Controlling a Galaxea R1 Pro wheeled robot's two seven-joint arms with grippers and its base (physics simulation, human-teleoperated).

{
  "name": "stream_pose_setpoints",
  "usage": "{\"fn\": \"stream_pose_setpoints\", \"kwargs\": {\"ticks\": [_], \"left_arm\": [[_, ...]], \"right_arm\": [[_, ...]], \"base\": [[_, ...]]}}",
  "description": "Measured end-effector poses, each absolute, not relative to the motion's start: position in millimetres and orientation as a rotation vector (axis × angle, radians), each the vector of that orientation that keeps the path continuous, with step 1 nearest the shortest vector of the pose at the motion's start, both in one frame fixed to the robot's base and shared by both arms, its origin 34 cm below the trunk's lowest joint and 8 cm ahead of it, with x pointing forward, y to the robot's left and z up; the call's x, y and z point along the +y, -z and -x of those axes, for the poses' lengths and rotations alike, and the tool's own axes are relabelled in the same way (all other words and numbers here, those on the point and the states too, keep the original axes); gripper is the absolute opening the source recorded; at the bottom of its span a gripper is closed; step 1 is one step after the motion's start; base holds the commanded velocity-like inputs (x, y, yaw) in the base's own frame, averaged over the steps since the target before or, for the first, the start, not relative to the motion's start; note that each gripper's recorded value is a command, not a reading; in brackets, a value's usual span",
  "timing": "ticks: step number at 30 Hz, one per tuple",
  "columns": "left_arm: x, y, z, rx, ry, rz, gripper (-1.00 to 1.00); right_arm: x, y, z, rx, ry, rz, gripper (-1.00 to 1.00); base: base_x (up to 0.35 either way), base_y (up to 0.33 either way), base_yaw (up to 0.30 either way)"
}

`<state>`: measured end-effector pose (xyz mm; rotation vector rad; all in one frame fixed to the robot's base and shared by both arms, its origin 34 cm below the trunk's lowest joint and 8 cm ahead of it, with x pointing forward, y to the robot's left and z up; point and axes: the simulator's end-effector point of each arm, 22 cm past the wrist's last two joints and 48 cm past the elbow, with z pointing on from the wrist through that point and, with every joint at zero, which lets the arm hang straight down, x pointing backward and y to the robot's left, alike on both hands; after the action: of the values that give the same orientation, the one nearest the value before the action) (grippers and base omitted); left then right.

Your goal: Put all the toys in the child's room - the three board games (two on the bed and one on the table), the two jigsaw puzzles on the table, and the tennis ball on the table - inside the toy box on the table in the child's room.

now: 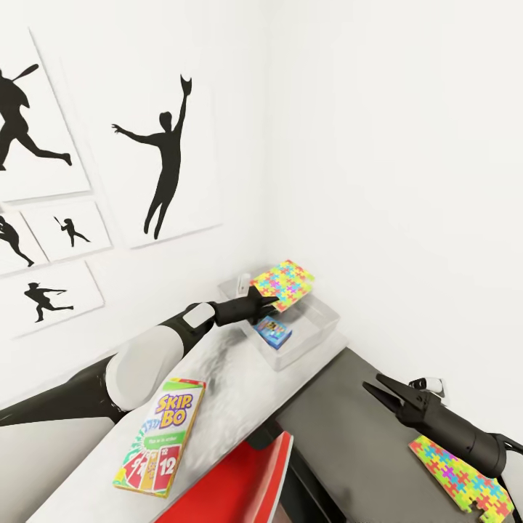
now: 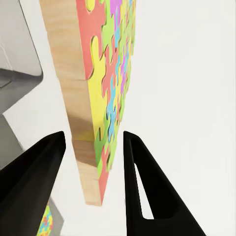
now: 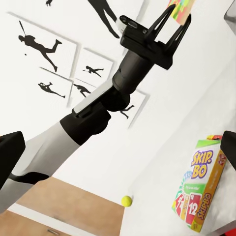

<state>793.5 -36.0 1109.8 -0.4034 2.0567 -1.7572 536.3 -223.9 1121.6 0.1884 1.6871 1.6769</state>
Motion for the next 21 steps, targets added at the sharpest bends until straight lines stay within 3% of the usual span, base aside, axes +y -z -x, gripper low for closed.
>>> {"fn": "stream_pose_setpoints", "kwargs": {"ticks": [8,21], "left_arm": [[-36.3,-1113.6,-793.1,2.048,1.763,0.398,-1.00],[-36.2,-1114.0,-793.2,2.046,1.764,0.398,-1.00]], "right_arm": [[-224.3,-1123.2,-535.8,1.685,-1.675,-0.184,1.00],[-224.6,-1123.4,-535.7,1.685,-1.675,-0.183,1.00]], "base": [[0.000,0.000,-0.156],[0.000,0.000,-0.009]]}}
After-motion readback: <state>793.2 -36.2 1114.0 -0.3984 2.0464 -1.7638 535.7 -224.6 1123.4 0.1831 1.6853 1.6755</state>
